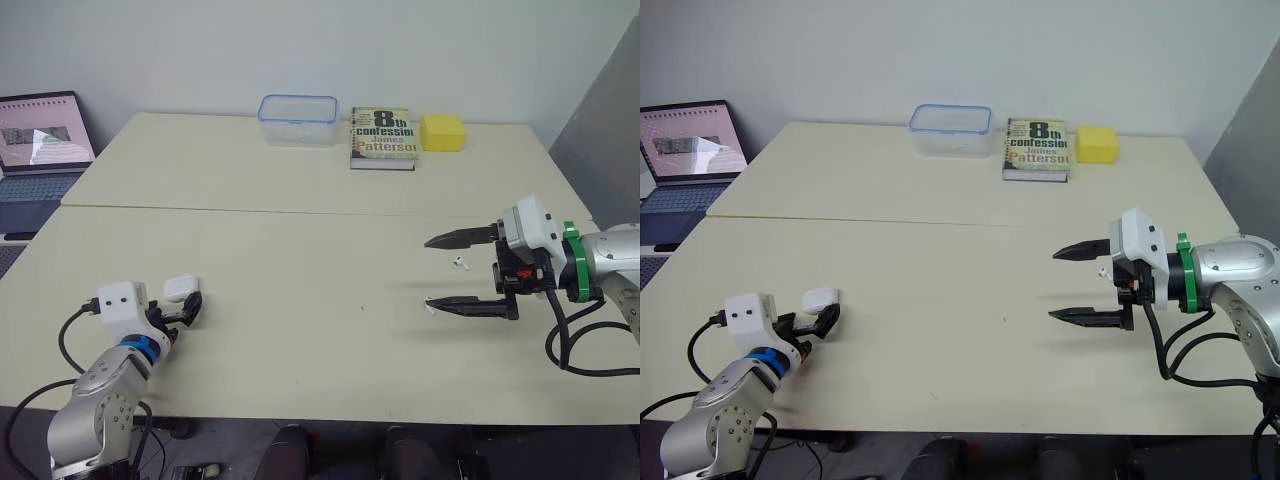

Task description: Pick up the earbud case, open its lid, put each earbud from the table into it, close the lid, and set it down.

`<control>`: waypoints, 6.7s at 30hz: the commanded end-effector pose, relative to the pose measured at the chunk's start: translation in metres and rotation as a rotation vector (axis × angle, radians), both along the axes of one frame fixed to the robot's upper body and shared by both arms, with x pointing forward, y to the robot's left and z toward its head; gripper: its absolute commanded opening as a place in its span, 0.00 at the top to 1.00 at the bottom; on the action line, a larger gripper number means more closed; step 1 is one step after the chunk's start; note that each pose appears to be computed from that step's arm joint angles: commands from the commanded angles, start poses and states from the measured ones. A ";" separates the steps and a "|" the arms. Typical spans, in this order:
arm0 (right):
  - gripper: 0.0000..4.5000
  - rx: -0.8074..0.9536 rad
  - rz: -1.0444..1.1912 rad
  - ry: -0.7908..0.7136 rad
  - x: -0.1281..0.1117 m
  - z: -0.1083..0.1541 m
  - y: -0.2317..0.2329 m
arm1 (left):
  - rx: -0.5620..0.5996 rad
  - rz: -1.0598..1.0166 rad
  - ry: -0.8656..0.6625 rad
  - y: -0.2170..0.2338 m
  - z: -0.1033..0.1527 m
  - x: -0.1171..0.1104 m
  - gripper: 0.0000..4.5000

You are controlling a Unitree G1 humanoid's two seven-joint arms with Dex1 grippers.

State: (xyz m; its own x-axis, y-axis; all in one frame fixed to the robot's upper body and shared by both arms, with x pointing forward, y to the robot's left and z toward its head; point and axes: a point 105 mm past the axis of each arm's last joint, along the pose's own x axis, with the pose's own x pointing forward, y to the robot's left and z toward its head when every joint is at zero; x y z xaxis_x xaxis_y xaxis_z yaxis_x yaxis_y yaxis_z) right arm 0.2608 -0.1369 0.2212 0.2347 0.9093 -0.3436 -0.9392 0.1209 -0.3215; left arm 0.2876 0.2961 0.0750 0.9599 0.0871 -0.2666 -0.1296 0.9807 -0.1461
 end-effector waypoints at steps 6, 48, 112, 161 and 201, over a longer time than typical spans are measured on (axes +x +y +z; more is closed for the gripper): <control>0.01 0.008 0.062 -0.011 0.001 0.006 0.009 | 0.006 0.011 0.012 -0.008 -0.012 0.014 0.00; 0.00 0.222 -0.262 0.652 -0.016 -0.033 0.038 | 0.387 -1.466 -0.730 -0.243 0.073 -0.008 0.38; 0.83 -0.395 -0.051 0.161 0.010 -0.064 0.033 | 0.282 -1.569 -0.150 -0.262 0.066 -0.012 0.00; 0.61 -0.425 0.028 0.126 0.003 -0.051 0.043 | 0.257 -1.644 -0.141 -0.273 0.055 -0.016 0.83; 0.12 -0.182 -0.017 -0.159 0.026 -0.015 0.054 | 0.057 -1.548 -0.324 -0.241 0.049 -0.022 0.83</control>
